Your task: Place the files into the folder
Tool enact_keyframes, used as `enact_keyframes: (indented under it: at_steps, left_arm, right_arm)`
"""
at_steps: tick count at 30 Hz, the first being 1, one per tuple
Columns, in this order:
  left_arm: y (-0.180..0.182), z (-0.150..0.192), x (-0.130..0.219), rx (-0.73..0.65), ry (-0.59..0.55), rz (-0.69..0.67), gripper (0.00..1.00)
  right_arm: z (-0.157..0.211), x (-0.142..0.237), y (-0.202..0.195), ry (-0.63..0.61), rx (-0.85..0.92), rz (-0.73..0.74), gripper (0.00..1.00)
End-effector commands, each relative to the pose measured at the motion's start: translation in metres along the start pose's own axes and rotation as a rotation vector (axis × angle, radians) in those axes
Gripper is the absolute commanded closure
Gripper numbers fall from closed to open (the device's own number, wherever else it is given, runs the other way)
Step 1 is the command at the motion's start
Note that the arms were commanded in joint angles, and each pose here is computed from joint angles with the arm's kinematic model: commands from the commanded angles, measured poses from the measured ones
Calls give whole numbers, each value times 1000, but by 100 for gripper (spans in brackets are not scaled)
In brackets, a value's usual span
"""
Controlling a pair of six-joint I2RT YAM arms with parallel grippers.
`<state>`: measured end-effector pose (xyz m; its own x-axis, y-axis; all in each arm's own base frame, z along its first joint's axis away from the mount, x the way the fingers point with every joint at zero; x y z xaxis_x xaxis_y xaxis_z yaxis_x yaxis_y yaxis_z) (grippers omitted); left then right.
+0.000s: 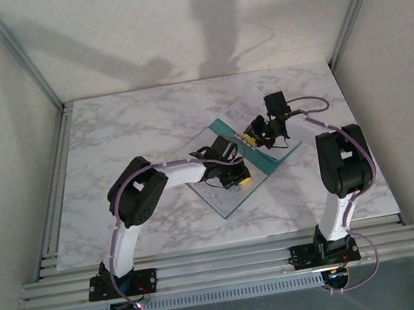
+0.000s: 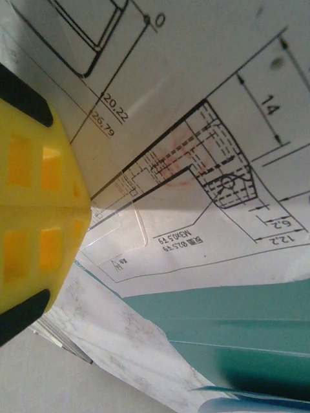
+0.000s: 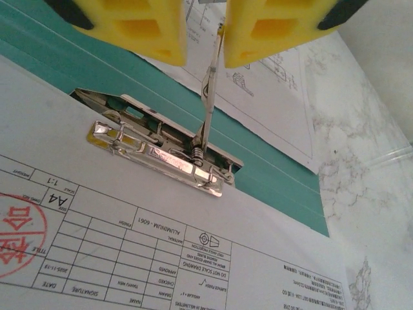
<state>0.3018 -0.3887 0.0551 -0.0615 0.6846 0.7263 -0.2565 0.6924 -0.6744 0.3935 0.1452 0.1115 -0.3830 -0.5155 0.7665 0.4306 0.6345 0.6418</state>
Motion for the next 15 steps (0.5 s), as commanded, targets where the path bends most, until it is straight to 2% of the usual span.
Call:
enact_keyframes:
  at_steps: [1, 15]
  left_arm:
    - [32, 5, -14, 38, 23, -109, 95]
    - [33, 5, -14, 41, 21, -111, 95]
  right_arm:
    - [-4, 0, 5, 12, 11, -4, 81]
    - [-3, 0, 6, 12, -1, -19, 86]
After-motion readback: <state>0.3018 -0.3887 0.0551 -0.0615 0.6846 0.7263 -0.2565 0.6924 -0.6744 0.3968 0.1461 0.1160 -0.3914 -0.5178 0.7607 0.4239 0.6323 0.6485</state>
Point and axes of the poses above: each hand's point on the last joint's axis, 136 mm out from that joint toward the fingers, its own x axis back along the fingers, its own y axis along the line the jaws close on, z = x × y, the point moved 5 cm from there along x, back along the fingers, and after that the axes turned 5 degrees about x, right-handed, at the moved point
